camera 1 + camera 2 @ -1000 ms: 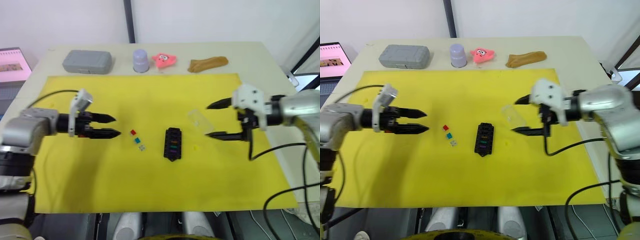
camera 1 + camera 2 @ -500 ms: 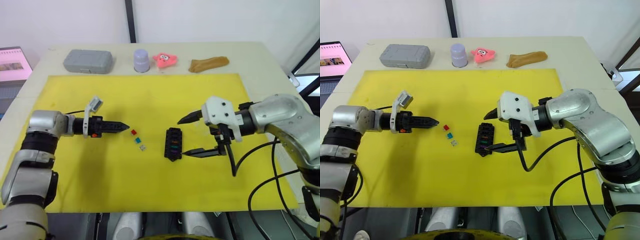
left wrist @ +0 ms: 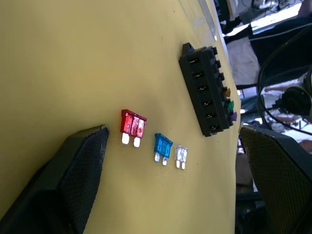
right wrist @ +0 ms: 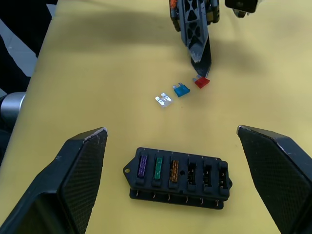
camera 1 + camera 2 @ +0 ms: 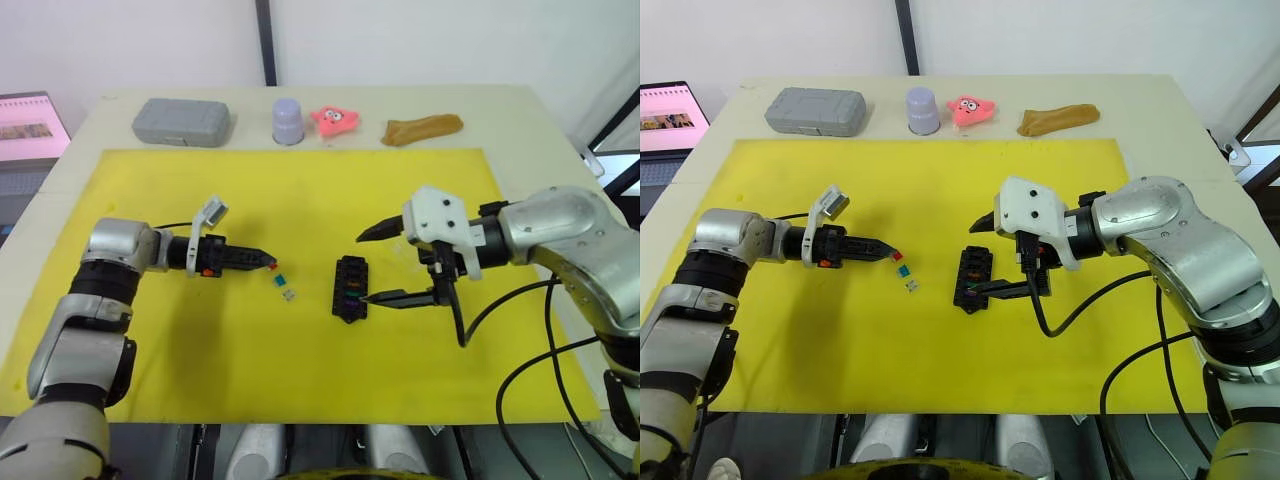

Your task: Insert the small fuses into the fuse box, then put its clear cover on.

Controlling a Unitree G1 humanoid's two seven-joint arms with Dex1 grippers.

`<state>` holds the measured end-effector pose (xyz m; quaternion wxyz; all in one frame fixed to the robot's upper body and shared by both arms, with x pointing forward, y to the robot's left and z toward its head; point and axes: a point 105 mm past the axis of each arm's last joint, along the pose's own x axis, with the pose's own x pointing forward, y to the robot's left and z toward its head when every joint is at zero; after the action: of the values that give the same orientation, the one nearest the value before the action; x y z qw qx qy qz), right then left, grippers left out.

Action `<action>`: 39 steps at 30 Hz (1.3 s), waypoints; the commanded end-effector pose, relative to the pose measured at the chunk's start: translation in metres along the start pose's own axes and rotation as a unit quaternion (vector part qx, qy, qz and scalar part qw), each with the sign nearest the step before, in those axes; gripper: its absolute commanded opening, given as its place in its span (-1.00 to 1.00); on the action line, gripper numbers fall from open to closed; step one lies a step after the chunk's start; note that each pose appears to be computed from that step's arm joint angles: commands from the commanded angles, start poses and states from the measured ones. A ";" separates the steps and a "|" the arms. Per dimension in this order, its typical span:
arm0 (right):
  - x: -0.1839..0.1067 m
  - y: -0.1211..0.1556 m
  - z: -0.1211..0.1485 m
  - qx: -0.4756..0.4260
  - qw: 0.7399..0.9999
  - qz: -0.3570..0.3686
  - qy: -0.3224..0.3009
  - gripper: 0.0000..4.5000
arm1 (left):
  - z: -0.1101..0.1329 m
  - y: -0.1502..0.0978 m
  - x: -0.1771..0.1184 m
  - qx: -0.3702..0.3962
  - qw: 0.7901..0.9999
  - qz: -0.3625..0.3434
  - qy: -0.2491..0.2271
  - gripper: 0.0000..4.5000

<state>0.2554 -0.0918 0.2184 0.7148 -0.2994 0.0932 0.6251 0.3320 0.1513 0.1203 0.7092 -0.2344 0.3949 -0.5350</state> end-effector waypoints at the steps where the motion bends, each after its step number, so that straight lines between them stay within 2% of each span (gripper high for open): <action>1: -0.003 -0.001 0.012 -0.023 1.000 -0.010 -0.010 0.99 | -0.007 0.005 0.016 -0.011 1.000 -0.004 0.022 1.00; 3: -0.003 -0.001 0.012 -0.022 1.000 -0.013 -0.010 0.99 | -0.009 0.010 0.017 -0.009 1.000 0.006 0.029 1.00; 6: -0.003 -0.001 0.013 -0.021 1.000 -0.016 -0.010 1.00 | -0.012 0.012 0.017 -0.008 0.999 0.006 0.033 0.69; 7: -0.002 -0.001 0.013 -0.021 1.000 -0.016 -0.010 1.00 | -0.014 0.014 0.017 -0.008 0.999 0.012 0.037 0.47; 15: -0.001 -0.002 0.014 -0.023 1.000 -0.018 -0.011 1.00 | -0.021 0.026 0.011 -0.009 0.999 0.033 0.040 0.47; 19: 0.000 -0.002 0.014 -0.024 0.999 -0.018 -0.013 1.00 | -0.023 0.030 0.010 -0.011 0.998 0.043 0.042 -0.05; 24: 0.000 -0.002 0.014 -0.026 0.999 -0.018 -0.013 1.00 | -0.027 0.034 0.010 -0.011 0.998 0.049 0.042 -0.05; 26: 0.000 -0.002 0.014 -0.025 0.999 -0.018 -0.013 1.00 | -0.028 0.035 0.010 -0.012 0.998 0.051 0.040 -0.28; 29: 0.000 -0.002 0.015 -0.025 0.999 -0.018 -0.014 1.00 | -0.028 0.036 0.010 -0.013 0.998 0.054 0.039 -0.86; 30: 0.000 -0.002 0.015 -0.025 0.999 -0.018 -0.014 1.00 | -0.028 0.037 0.010 -0.013 0.997 0.057 0.040 -0.96; 39: 0.002 -0.002 0.015 -0.022 0.999 -0.018 -0.017 1.00 | -0.030 0.040 0.005 -0.011 0.997 0.065 0.039 -0.96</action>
<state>0.2589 -0.0883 0.2183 0.7272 -0.2942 0.0918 0.6134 0.3404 0.1546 0.0951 0.7299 -0.1896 0.4003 -0.5207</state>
